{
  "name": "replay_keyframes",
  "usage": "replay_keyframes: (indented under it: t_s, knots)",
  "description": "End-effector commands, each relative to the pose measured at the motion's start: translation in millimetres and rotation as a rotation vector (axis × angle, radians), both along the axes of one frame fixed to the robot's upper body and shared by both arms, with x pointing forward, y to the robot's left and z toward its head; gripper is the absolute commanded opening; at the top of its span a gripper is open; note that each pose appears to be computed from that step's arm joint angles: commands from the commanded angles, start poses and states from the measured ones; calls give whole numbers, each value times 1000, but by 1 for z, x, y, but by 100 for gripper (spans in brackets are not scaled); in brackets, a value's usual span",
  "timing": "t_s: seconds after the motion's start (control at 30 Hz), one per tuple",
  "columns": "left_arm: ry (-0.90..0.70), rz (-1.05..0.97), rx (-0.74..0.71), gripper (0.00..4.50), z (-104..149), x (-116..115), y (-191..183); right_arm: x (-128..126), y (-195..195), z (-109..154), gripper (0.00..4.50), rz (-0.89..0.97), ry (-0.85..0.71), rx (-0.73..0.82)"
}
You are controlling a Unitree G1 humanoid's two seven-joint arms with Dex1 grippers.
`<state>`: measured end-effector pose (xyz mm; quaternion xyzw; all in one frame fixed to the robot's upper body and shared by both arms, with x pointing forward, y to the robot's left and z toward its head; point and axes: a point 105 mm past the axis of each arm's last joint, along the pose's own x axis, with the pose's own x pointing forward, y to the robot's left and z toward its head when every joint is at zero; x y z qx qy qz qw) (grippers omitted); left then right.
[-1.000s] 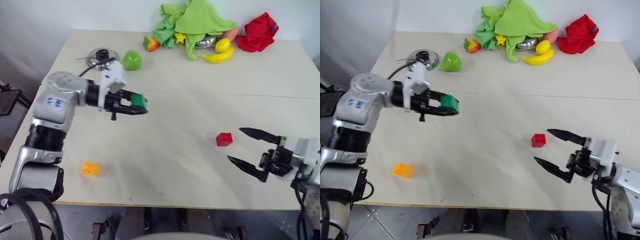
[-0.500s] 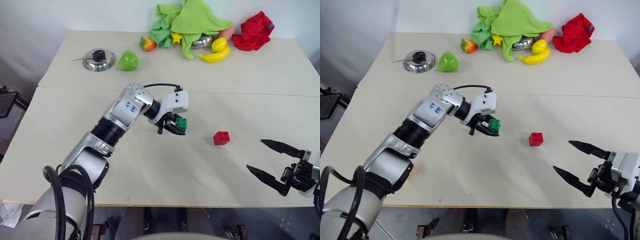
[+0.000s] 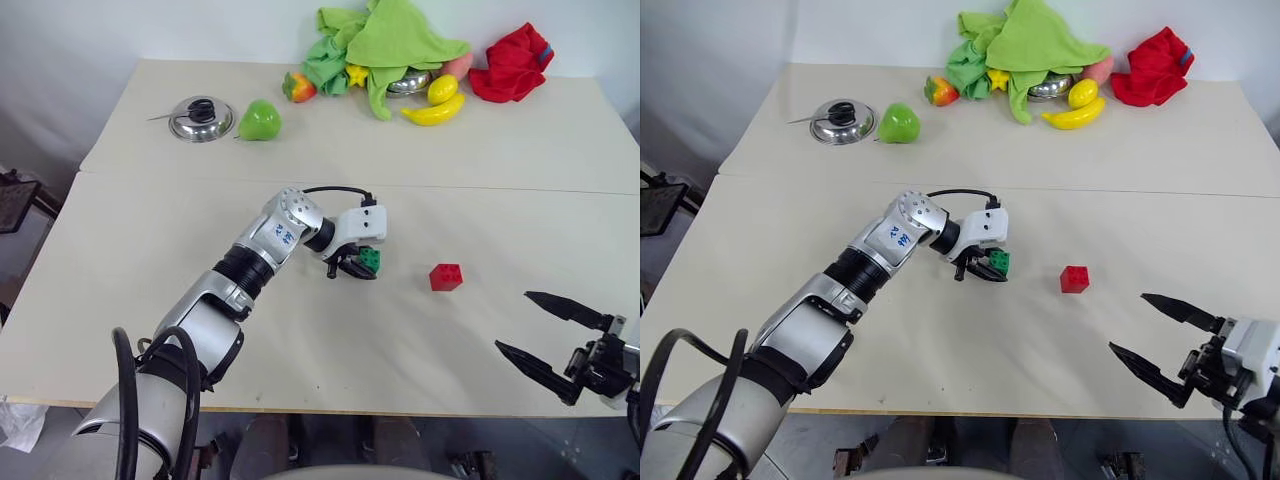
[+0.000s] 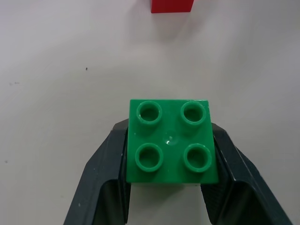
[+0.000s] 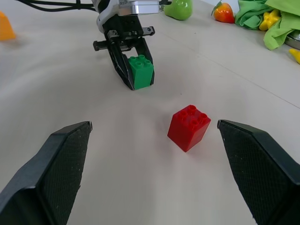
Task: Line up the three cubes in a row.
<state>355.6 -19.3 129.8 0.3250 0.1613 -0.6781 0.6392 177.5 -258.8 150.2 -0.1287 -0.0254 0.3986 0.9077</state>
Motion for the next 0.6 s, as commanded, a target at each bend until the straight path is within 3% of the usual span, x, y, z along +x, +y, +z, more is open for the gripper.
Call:
replay_keyframes:
  t_s: [0.03, 0.47, 0.5, 0.6]
  knots:
    - [-5, -53, -17, 153, 5, -13, -9, -8, -1, 6, 450, 6, -38, 12]
    - [-22, 6, -30, 153, 2, -16, -15, -2, -4, 3, 450, 9, -81, 65]
    - [-32, 13, -36, 227, 3, -15, -15, -2, -2, 3, 450, 14, -81, 71]
    - [-41, 22, -55, 315, 7, -15, -17, 0, 2, 3, 450, 28, -77, 81]
